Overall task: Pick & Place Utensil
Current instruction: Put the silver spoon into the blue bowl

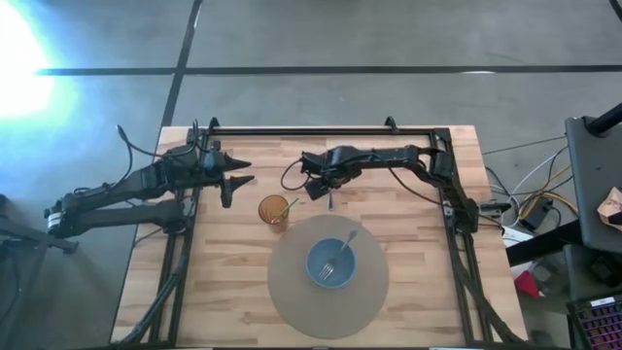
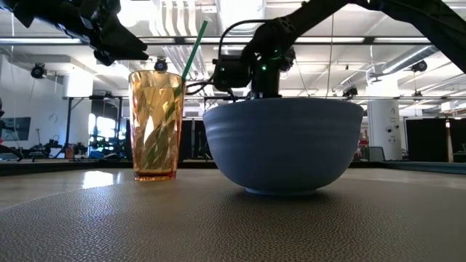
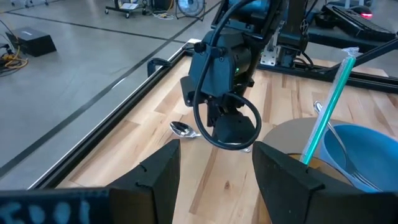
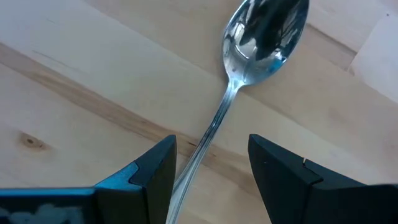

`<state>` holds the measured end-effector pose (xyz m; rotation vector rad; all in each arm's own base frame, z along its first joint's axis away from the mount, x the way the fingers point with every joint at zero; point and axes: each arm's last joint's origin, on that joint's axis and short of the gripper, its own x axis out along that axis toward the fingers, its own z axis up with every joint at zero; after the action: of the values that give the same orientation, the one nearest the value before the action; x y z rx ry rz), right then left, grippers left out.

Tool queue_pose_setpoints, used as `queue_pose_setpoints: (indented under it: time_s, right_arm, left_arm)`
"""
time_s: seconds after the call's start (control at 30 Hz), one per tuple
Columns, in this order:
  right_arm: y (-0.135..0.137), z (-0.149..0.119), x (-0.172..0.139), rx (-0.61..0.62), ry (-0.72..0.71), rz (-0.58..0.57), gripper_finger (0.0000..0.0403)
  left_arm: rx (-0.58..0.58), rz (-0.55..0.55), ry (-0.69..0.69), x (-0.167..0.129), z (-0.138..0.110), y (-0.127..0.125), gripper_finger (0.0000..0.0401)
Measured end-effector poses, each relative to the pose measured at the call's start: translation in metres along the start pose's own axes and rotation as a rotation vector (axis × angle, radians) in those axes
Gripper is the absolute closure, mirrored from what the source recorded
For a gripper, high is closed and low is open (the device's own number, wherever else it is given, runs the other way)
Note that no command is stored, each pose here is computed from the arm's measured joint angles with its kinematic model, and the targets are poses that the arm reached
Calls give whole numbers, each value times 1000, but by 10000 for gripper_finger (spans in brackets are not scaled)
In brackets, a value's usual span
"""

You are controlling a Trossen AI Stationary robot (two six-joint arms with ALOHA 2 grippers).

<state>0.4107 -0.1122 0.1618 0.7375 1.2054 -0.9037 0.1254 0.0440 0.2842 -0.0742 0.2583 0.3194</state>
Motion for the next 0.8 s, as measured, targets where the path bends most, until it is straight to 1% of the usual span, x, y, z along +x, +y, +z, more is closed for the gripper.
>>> queue_pose_setpoints:
  time_s: [0.27, 0.47, 0.63, 0.8]
  right_arm:
    - [-4, -7, 12, 6, 13, -18, 209]
    - [-5, -8, 14, 5, 15, -21, 213]
    - [-5, -8, 14, 2, 15, -22, 231]
    - [-7, -6, 14, 4, 15, -27, 259]
  left_arm:
    - [0, 0, 2, 0, 0, 0, 208]
    - [0, 0, 3, 0, 0, 0, 208]
    - [0, 0, 8, 0, -1, 0, 208]
    - [-1, 1, 27, 0, -3, 0, 208]
